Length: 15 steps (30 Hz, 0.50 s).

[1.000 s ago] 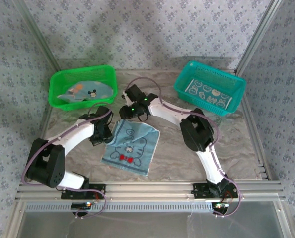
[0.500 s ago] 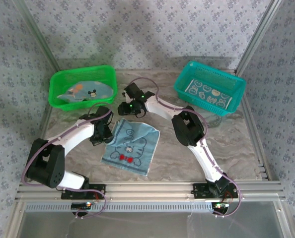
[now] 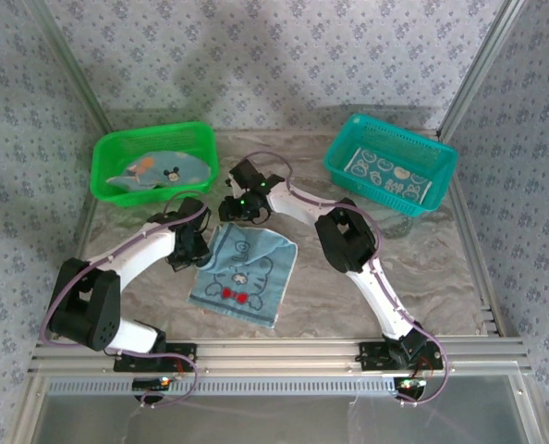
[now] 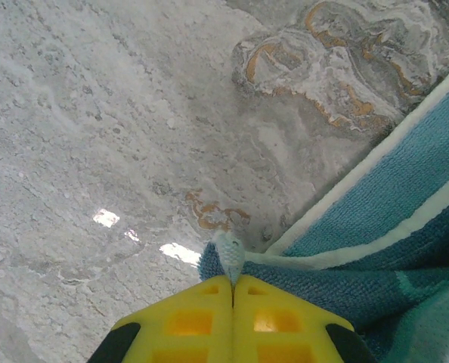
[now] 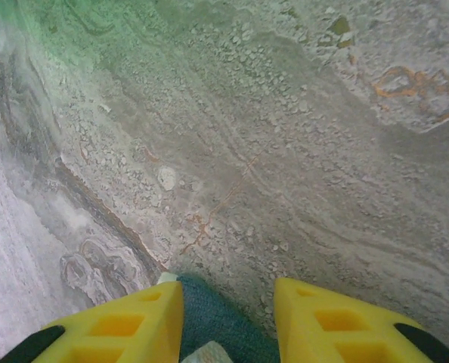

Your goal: Fold and stack the towels

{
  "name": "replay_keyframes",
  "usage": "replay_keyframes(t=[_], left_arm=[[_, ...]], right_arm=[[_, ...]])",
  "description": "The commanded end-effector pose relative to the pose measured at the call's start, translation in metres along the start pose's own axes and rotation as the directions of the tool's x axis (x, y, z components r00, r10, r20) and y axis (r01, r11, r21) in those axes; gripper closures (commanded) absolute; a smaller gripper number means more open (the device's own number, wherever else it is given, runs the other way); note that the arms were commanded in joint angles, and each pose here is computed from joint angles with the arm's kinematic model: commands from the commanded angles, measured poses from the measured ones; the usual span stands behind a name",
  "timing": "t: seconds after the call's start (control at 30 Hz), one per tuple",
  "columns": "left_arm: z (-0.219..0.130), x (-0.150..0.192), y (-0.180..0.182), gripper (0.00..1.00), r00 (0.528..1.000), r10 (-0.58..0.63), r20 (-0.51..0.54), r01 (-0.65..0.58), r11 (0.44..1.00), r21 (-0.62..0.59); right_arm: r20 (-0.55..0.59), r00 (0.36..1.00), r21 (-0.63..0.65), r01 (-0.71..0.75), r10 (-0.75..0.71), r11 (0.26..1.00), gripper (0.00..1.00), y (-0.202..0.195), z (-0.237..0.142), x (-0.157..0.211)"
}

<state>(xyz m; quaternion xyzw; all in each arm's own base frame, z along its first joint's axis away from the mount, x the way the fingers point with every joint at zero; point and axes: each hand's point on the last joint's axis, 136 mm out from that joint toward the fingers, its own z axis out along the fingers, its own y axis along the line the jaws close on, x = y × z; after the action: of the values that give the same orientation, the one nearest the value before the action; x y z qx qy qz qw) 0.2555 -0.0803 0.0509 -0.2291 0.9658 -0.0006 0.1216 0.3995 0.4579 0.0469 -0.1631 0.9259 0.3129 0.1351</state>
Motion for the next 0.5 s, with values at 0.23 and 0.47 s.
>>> replay_keyframes(t=[0.23,0.47], left_arm=[[0.001,0.006,0.002,1.00,1.000,0.008,-0.016,-0.008,1.000,-0.005],[-0.008,0.001,0.000,1.00,1.000,-0.002,0.004,0.002,1.000,0.011]], right_arm=[[-0.014,1.000,-0.027,-0.001,0.000,1.000,0.99,0.013,-0.005,0.005],[0.091,0.996,-0.003,0.023,-0.022,1.000,1.00,0.017,-0.047,-0.019]])
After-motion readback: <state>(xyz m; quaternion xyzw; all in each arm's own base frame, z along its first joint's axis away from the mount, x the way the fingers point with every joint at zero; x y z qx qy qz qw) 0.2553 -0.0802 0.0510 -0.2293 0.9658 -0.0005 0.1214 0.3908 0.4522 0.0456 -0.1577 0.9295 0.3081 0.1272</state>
